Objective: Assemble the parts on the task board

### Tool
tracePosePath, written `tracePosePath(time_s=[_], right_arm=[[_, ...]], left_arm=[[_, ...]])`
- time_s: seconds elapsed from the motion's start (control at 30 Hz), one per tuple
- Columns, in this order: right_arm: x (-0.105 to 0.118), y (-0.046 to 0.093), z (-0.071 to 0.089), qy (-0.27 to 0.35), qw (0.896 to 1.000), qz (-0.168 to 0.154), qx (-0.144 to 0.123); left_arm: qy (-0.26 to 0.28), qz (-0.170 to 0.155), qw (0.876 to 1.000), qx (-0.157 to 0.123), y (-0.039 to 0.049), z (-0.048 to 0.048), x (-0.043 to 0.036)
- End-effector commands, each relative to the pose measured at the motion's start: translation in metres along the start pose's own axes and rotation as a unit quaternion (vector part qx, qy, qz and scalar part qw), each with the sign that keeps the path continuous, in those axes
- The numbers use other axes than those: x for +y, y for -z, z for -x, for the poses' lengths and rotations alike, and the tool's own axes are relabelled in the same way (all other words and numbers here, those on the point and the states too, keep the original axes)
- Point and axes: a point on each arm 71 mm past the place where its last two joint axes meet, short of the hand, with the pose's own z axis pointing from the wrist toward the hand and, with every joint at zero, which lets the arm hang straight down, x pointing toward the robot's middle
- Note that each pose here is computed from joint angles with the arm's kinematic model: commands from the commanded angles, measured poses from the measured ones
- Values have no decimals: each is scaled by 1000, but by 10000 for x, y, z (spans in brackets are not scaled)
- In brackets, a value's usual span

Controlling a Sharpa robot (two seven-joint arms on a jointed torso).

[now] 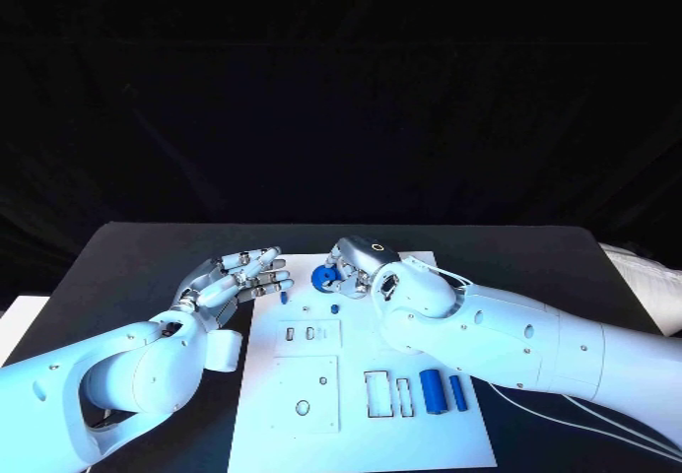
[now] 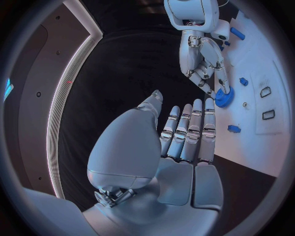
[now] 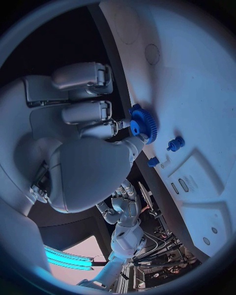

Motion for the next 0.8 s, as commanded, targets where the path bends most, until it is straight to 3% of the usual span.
tracePosePath(time_s=[0.03,0.63,0.8], right_arm=[[1,-1,-2,2,1000,-8,-3],[-23,-7,-47,2,1000,-11,27],[-45,18,-11,-22,1000,-7,2]], left_arm=[[6,-5,1000,11,-3,-33,-12],[6,-4,1000,12,1,-40,-11],[6,-4,1000,11,2,-31,-13]])
